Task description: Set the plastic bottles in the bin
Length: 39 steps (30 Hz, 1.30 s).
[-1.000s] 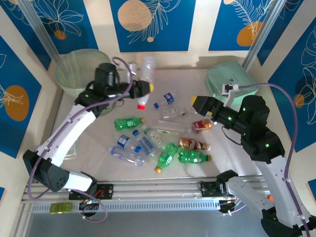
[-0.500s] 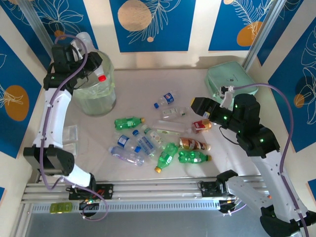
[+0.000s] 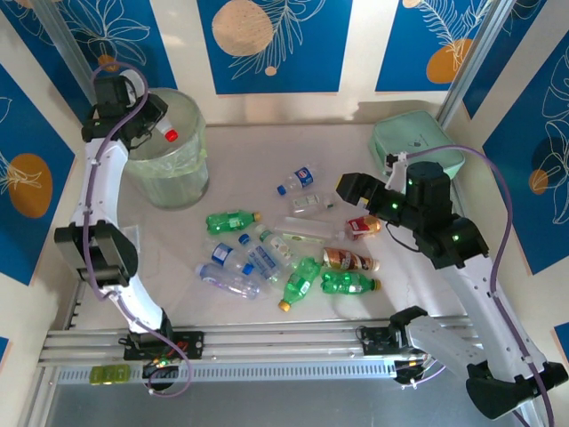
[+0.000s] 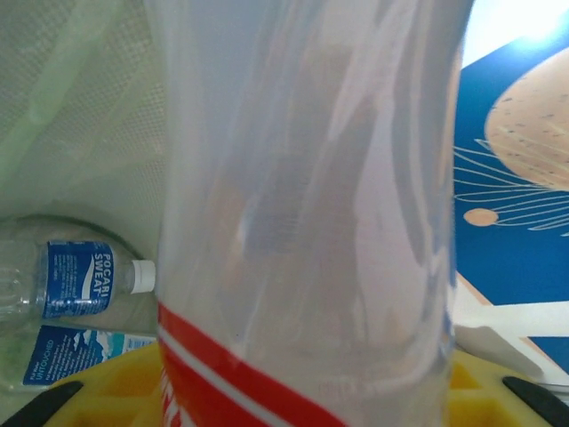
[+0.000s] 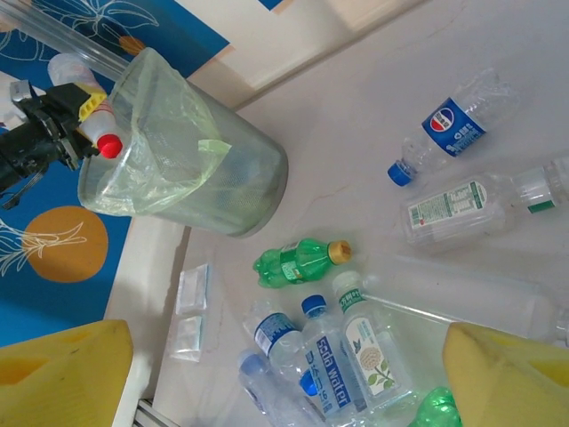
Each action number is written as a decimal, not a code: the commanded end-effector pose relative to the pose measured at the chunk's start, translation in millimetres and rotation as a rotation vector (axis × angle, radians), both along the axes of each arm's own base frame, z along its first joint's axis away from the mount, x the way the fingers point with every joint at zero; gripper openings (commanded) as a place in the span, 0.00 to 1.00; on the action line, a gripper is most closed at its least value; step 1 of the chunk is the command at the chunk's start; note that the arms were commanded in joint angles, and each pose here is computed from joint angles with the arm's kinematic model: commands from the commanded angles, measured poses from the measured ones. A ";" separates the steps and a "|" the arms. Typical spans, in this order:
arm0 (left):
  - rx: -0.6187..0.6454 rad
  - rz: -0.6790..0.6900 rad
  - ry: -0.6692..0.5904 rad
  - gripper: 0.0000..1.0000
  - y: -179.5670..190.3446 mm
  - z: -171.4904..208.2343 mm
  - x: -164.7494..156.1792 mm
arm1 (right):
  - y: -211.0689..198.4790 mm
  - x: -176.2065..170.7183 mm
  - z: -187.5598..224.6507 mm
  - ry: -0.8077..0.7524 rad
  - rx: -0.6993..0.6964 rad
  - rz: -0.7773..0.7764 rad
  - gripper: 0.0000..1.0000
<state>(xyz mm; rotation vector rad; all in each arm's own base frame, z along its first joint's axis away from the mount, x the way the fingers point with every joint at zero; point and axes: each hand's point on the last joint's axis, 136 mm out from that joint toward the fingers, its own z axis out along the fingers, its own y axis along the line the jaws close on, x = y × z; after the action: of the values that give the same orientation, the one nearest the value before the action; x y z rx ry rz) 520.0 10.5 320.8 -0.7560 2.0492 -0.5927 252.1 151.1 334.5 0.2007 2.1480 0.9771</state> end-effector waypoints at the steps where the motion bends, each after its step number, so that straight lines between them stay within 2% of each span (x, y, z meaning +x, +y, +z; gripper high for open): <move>1: -0.075 0.051 0.072 0.40 4.1 -27.9 5.5 | 5.9 3.4 -2.0 -0.017 0.008 0.028 0.90; 6: -0.132 0.074 0.169 0.44 2.4 -66.5 10.4 | 14.3 9.3 -14.6 0.005 0.033 0.047 0.91; 12: -0.147 0.085 0.221 0.65 2.3 -84.4 13.7 | 20.1 15.4 -24.0 0.034 0.020 0.055 0.90; 18: -0.150 0.095 0.238 0.74 4.8 -84.3 12.0 | 18.1 16.0 -20.3 0.022 0.007 0.045 0.90; 23: -0.152 0.085 0.193 0.75 2.7 -58.0 8.9 | 14.9 13.8 -15.0 0.014 -0.009 0.039 0.90; 29: -0.140 -0.003 0.078 0.76 -11.9 -3.0 -8.2 | 8.5 7.5 -11.9 -0.019 -0.066 0.028 0.90; 32: -0.111 -0.047 0.019 0.76 -28.7 25.4 -28.4 | 10.8 -0.2 -7.6 -0.060 -0.106 0.074 0.90; 35: -0.026 -0.076 -0.026 0.75 -51.3 49.5 -56.2 | 20.5 -11.6 -4.8 -0.085 -0.133 0.173 0.89; 39: 0.053 -0.209 -0.075 0.75 -104.2 67.8 -99.7 | 19.1 -18.5 -17.4 -0.049 -0.204 0.178 0.87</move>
<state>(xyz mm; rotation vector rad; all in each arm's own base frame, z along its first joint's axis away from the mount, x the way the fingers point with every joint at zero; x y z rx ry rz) 447.7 -71.1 387.7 -0.6088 2.0361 -0.7179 244.1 172.0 320.8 -0.0406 2.1970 0.9037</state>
